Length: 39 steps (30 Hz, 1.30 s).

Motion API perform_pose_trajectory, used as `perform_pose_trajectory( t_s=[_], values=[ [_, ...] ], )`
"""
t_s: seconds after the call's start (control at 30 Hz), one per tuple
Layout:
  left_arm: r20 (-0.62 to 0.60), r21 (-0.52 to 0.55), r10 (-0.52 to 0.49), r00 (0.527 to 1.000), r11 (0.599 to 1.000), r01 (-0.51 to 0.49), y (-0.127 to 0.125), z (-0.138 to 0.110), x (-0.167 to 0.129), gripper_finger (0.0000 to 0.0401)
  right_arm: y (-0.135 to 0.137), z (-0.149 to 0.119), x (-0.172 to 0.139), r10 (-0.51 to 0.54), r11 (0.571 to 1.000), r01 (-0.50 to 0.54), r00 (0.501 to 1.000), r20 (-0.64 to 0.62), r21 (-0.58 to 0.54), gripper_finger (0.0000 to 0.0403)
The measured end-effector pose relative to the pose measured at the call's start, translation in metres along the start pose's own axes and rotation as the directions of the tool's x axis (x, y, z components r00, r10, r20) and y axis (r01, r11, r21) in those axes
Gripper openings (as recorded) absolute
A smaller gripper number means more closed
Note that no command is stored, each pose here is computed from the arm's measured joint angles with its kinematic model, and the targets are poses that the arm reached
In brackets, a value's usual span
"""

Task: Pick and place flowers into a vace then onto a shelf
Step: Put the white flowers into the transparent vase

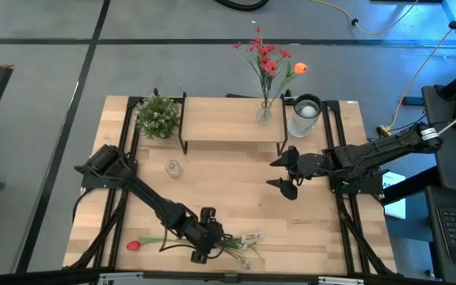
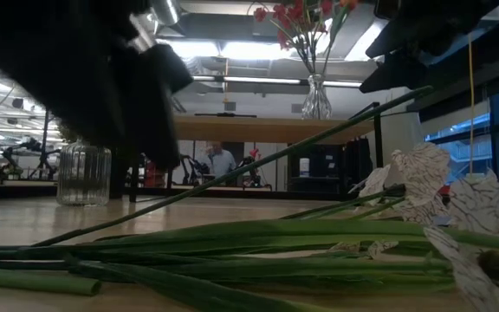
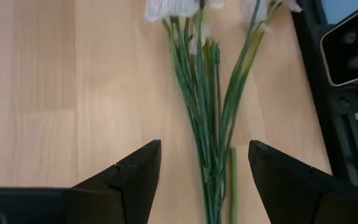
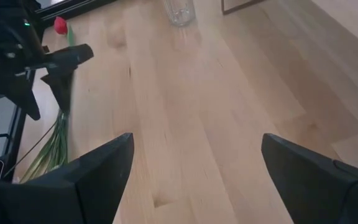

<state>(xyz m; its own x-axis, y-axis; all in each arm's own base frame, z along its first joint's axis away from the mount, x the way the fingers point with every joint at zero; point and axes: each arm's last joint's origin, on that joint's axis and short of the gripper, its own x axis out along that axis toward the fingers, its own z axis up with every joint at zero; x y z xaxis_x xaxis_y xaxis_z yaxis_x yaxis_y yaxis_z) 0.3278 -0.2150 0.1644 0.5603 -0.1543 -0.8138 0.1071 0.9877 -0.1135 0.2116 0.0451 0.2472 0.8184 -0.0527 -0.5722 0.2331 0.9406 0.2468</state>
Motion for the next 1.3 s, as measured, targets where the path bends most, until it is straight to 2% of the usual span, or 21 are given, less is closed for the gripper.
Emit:
perform_pose_trajectory(
  t_s=[0.8,1.3],
  values=[
    [-0.068,-0.02,0.012,0.998,1.0,-0.013,0.002,-0.008,0.007,0.0233,0.0,0.0,0.0,-0.003,1.0,0.003,1.0,-0.004,-0.001,0.0353],
    [-0.129,-0.032,0.032,0.991,0.999,-0.036,0.003,-0.019,0.028,0.0183,0.0,0.0,0.0,-0.003,1.0,0.003,1.0,-0.004,0.001,0.0353]
  ],
)
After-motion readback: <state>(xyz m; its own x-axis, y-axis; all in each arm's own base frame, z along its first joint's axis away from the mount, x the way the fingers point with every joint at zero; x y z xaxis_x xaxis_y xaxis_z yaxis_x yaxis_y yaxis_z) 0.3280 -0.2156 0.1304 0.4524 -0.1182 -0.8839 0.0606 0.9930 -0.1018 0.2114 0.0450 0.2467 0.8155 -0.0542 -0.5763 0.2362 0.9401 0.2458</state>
